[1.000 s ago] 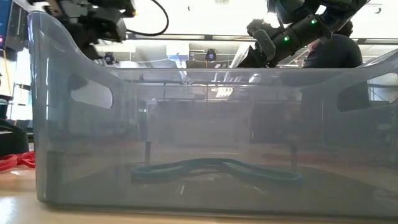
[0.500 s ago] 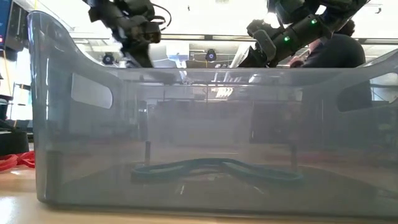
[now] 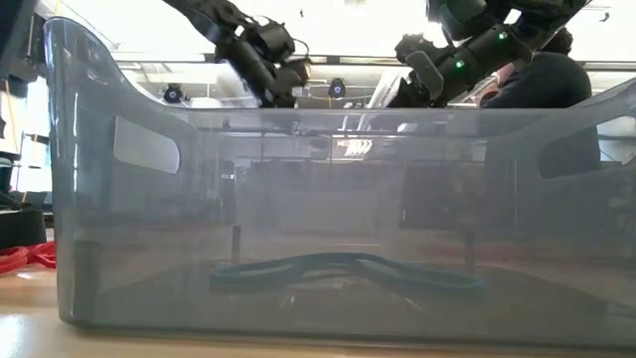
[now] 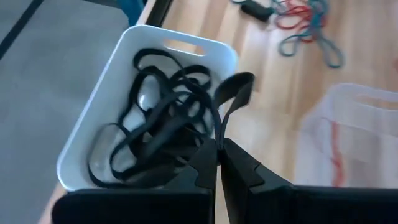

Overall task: Sort rubber bands into baskets
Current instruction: Put the black rubber band into the white bin

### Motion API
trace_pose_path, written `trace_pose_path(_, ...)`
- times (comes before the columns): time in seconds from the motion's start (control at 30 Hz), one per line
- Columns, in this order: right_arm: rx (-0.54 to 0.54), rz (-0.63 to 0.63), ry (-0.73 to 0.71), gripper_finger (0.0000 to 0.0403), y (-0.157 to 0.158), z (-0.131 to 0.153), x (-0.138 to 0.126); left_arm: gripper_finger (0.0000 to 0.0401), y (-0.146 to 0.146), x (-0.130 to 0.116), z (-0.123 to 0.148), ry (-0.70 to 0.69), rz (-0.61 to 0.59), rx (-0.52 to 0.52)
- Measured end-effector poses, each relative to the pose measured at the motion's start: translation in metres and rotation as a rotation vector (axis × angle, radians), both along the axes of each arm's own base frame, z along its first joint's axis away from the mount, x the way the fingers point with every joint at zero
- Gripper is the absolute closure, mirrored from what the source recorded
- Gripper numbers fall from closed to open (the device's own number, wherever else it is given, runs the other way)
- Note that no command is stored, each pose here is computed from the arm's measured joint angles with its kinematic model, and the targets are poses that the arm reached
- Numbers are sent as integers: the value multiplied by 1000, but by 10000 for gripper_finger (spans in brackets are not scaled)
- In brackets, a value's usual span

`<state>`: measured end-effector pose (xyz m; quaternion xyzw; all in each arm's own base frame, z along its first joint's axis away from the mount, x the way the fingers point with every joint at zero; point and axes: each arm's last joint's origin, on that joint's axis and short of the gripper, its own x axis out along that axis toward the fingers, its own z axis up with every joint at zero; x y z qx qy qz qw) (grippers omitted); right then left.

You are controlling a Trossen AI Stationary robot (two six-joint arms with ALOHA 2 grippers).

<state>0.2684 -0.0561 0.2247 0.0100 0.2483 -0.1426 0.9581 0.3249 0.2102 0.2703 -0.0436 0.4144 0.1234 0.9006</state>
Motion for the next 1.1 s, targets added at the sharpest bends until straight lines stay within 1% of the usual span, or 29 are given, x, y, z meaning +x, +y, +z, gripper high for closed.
trace_pose_path(0.23, 0, 0, 1, 403, 0, 0, 0, 401, 37, 15, -31, 66, 33, -11)
trace_pose_path(0.47, 4, -3, 0, 403, 0, 0, 0, 401, 59, 18, -61, 128, 69, -37)
trace_pose_path(0.57, 4, -3, 0, 403, 0, 0, 0, 399, 62, 18, -68, 144, 68, -43)
trace_pose_path(0.7, 6, -4, -1, 403, 0, 0, 0, 384, 60, 19, -68, 151, 62, -25)
trace_pose_path(0.77, 6, -4, -1, 403, 0, 0, 0, 372, 58, 21, -67, 157, 47, -10)
trace_pose_path(1.0, 22, -13, -6, 403, 0, 0, 0, 317, 46, 30, -68, 160, 13, -7)
trace_pose_path(1.1, 23, -13, -4, 403, 0, 0, 0, 297, 40, 32, -63, 162, 11, 17)
